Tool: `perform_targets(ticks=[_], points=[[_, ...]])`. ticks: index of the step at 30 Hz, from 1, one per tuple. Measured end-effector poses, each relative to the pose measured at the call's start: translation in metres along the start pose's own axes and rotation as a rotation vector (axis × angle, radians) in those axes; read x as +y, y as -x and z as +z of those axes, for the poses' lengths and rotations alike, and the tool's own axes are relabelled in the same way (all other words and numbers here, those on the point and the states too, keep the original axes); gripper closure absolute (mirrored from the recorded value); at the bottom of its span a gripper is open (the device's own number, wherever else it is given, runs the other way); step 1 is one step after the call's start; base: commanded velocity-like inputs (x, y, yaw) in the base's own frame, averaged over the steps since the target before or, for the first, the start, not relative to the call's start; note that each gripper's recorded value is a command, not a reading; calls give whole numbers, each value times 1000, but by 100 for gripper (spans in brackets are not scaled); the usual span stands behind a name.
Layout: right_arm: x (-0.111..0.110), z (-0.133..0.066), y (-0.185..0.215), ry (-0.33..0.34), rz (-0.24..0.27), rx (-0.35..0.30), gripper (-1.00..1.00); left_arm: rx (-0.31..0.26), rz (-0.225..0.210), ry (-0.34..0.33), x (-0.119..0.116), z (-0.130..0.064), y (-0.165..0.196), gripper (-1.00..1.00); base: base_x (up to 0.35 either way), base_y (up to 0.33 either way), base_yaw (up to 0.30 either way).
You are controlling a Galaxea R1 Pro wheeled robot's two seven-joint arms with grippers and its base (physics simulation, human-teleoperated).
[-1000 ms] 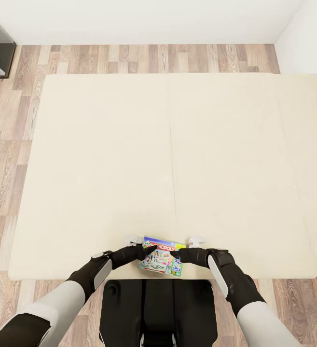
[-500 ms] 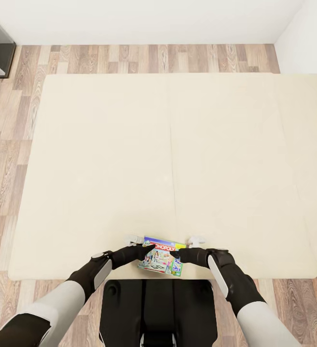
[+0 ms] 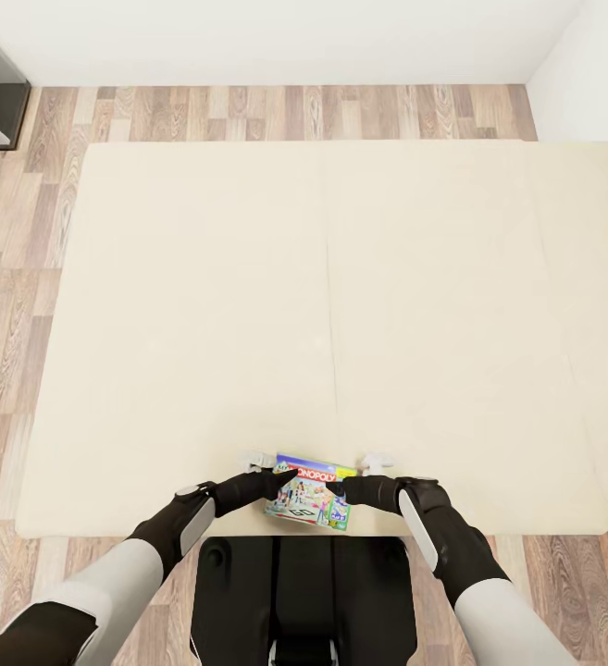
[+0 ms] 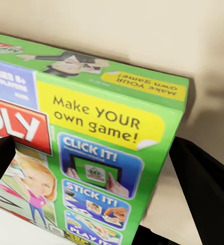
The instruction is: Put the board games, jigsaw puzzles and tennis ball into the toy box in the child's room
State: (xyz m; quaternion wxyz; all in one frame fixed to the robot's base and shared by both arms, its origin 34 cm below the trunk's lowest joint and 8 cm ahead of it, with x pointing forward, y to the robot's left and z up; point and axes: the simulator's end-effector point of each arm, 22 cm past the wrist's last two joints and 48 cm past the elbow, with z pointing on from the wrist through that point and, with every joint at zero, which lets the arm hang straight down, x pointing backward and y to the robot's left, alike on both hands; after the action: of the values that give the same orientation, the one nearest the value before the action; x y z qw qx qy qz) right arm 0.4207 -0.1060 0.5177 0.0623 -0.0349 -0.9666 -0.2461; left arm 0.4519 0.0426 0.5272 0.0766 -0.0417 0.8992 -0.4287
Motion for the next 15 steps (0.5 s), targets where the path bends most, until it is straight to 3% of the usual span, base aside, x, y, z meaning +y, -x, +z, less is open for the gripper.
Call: perform_targets(ticks=[15], points=[[0, 0, 0, 0, 0, 0, -100, 0, -1, 0, 0, 0, 0, 100, 0, 0, 0]])
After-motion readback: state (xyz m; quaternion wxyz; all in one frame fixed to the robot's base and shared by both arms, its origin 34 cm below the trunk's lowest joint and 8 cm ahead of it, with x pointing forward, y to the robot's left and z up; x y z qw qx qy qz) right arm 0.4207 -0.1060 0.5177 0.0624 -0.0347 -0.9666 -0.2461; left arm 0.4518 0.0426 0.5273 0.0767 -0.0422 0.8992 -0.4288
